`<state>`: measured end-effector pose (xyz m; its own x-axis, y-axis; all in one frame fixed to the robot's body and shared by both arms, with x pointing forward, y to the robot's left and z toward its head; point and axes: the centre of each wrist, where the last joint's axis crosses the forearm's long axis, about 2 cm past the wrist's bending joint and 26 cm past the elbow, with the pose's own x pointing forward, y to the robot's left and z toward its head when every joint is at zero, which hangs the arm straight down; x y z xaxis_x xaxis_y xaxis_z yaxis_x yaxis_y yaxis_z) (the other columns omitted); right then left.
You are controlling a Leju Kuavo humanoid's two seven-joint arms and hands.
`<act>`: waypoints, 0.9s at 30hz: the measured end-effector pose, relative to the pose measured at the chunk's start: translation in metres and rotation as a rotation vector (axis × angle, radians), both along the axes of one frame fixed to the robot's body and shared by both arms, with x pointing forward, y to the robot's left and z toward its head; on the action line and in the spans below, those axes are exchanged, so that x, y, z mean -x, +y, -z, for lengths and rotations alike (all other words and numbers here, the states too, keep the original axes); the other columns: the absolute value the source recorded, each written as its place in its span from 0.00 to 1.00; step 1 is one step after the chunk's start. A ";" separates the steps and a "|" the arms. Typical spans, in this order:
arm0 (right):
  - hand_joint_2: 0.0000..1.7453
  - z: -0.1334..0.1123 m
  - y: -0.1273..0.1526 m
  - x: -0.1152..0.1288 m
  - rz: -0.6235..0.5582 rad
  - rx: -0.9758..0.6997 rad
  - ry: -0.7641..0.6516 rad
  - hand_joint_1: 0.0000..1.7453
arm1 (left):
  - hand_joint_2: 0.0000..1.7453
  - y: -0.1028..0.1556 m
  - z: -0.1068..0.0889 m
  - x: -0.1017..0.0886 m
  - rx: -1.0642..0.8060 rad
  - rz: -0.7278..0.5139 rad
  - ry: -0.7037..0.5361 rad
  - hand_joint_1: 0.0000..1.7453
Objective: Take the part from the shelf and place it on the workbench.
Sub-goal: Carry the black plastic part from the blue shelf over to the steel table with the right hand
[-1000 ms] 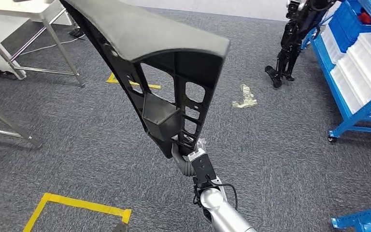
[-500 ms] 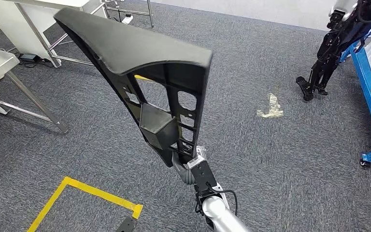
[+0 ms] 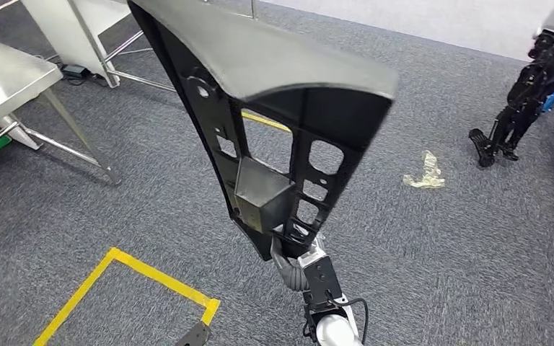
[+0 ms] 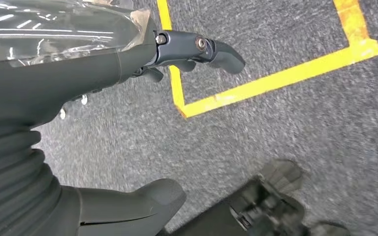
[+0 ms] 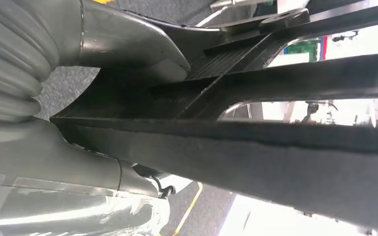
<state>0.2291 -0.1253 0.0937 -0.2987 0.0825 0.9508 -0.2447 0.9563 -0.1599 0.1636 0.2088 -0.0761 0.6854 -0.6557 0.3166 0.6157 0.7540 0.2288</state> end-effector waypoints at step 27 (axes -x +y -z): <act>1.00 0.004 -0.023 0.012 0.074 -0.005 0.024 1.00 | 1.00 0.039 0.009 0.014 -0.071 0.095 0.000 0.00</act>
<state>0.2170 -0.1481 0.0896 -0.2686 0.0988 0.9582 -0.1770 0.9727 -0.1500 0.1500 0.2474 -0.0856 0.6189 -0.7386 0.2672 0.6836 0.6740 0.2799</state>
